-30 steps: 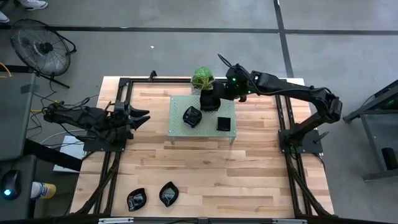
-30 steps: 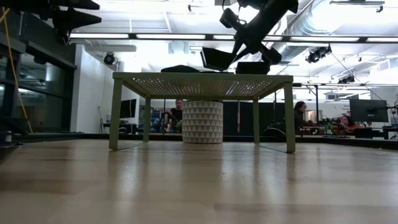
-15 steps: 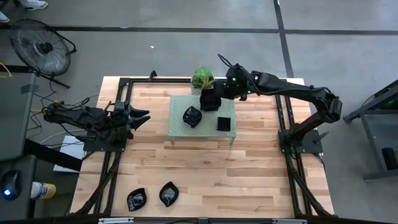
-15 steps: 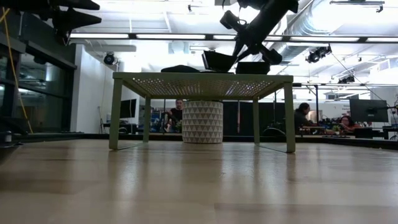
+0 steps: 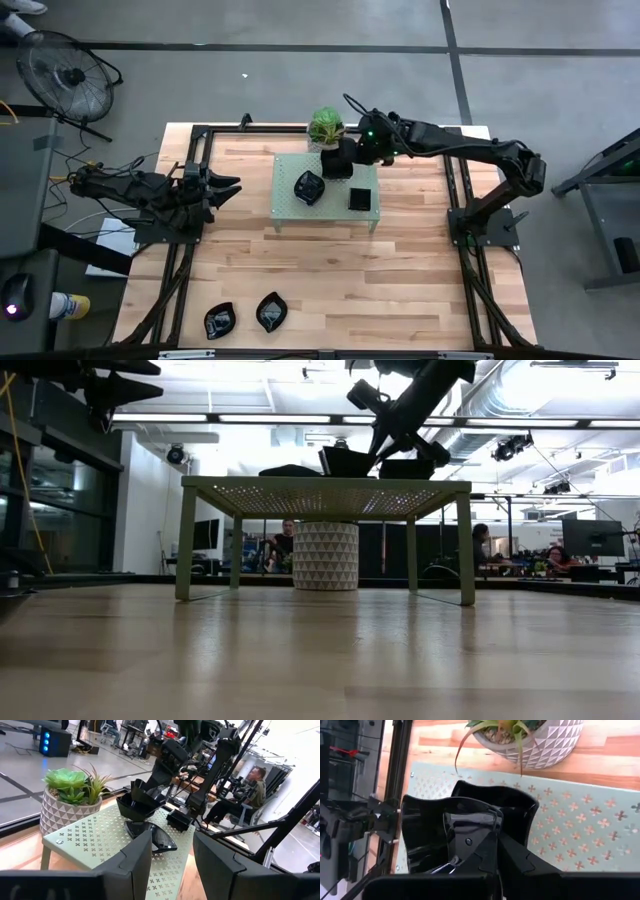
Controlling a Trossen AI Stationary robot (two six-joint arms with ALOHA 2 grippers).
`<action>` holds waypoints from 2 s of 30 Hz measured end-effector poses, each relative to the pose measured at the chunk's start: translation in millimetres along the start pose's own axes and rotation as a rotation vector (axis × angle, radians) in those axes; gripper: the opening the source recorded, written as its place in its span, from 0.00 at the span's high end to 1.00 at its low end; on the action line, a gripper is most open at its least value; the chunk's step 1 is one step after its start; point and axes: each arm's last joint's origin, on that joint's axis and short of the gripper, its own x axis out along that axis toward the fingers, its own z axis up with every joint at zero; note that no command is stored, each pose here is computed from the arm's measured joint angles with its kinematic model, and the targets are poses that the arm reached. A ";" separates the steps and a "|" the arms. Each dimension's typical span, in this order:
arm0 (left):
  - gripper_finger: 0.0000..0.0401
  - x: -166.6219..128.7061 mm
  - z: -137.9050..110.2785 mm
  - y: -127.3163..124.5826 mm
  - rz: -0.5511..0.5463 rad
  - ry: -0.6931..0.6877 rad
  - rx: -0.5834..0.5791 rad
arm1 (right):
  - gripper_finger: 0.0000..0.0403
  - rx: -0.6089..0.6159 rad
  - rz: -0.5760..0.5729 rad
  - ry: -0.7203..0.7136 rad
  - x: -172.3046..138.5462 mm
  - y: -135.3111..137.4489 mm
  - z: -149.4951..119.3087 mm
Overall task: Pick & Place Mini shaped plates
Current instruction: Stack the black distorted square plate on the other black distorted square plate on the shelf, then stack the black leaf plate on the other black leaf plate on the shelf
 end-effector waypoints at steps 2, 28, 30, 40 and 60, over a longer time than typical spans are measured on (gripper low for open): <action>0.64 0.0 0.0 0.0 0.000 0.000 -0.007 | 0.96 0.000 -0.004 -0.007 0.0 -0.2 0.3; 0.64 0.0 -0.4 -0.9 -0.030 0.014 -0.008 | 0.69 -0.160 0.009 0.026 -18.5 -1.9 -2.5; 0.64 0.0 -0.4 -0.9 -0.030 0.014 -0.008 | 0.69 -0.176 -0.009 0.038 -18.5 -3.8 -3.5; 0.64 0.0 -0.4 -0.9 -0.030 0.014 -0.016 | 0.66 -0.230 0.021 0.042 -20.3 -1.8 -3.3; 0.64 0.0 -0.5 -0.8 -0.029 0.016 -0.086 | 0.47 -0.337 0.113 -0.084 -87.2 -3.4 -5.0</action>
